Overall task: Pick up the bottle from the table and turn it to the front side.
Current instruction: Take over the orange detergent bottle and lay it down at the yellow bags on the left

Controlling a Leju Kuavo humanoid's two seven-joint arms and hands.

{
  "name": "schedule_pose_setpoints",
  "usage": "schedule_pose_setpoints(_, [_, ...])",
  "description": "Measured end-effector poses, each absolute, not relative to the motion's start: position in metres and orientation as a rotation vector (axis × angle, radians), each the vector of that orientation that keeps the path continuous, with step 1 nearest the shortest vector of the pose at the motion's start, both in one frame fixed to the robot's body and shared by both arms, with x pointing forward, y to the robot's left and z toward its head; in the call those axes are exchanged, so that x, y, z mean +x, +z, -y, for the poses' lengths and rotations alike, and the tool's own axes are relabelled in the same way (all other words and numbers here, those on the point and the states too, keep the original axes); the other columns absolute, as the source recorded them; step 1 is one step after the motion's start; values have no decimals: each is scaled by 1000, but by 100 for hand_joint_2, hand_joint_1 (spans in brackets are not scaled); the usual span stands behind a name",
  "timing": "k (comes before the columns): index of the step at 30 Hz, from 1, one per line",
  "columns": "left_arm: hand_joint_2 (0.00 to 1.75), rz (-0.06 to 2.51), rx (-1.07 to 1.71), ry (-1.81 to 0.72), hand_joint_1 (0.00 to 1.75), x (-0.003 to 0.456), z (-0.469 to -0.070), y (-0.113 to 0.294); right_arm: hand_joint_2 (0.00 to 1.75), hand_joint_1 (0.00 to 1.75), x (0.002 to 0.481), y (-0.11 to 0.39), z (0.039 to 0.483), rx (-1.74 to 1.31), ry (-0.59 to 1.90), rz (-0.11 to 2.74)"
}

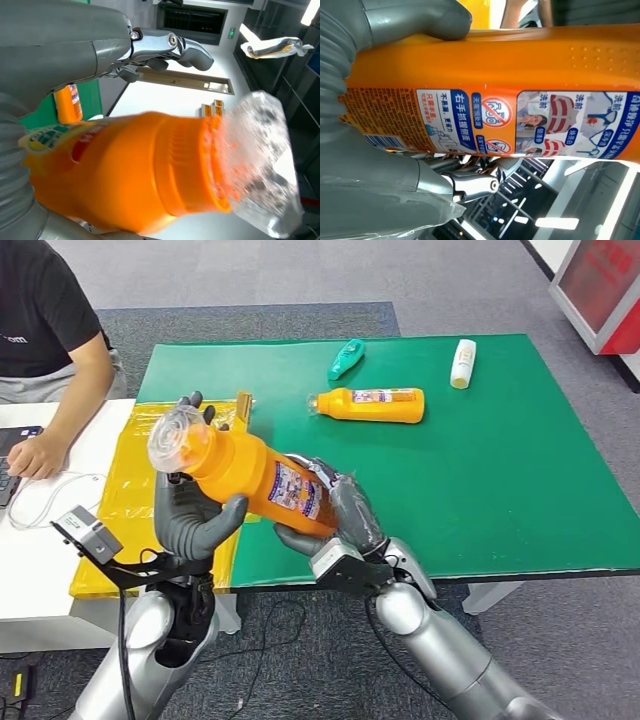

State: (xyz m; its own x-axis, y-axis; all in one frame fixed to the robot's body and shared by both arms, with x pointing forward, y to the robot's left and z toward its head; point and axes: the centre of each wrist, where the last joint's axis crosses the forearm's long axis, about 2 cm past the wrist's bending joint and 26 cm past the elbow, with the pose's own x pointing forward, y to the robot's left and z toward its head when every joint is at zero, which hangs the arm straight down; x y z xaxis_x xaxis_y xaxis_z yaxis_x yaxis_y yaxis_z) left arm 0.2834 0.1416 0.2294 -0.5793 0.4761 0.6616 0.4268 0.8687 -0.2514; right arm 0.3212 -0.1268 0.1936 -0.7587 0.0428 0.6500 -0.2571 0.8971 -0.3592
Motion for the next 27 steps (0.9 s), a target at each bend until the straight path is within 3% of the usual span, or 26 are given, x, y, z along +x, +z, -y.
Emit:
schedule_pose_setpoints(1, [175,2259,-652,89,0,284,-142,229,175,126,321,194,127,163,561,2368])
schedule_pose_setpoints(3, [175,2246,-662,100,87,284,-142,229,175,81,320,196,128,179,550,2366])
schedule_pose_setpoints(5, [175,2238,-673,106,175,285,-141,230,175,57,320,198,128,182,545,2367])
schedule_pose_setpoints(10, [175,2222,-696,116,166,287,-139,231,175,64,321,200,131,167,533,2369])
schedule_pose_setpoints(11, [175,2216,-702,118,144,288,-139,232,175,78,321,200,131,164,530,2370])
schedule_pose_setpoints(14, [175,2180,-731,132,51,290,-139,235,175,151,320,200,132,156,517,2375])
schedule_pose_setpoints(15, [175,2169,-745,135,28,291,-139,236,175,165,320,201,133,156,513,2380])
schedule_pose_setpoints(17, [175,2154,-777,132,3,294,-139,238,175,175,318,202,134,157,510,2395])
schedule_pose_setpoints(27, [175,2192,-795,114,0,308,-143,249,175,175,311,212,131,185,552,2461])
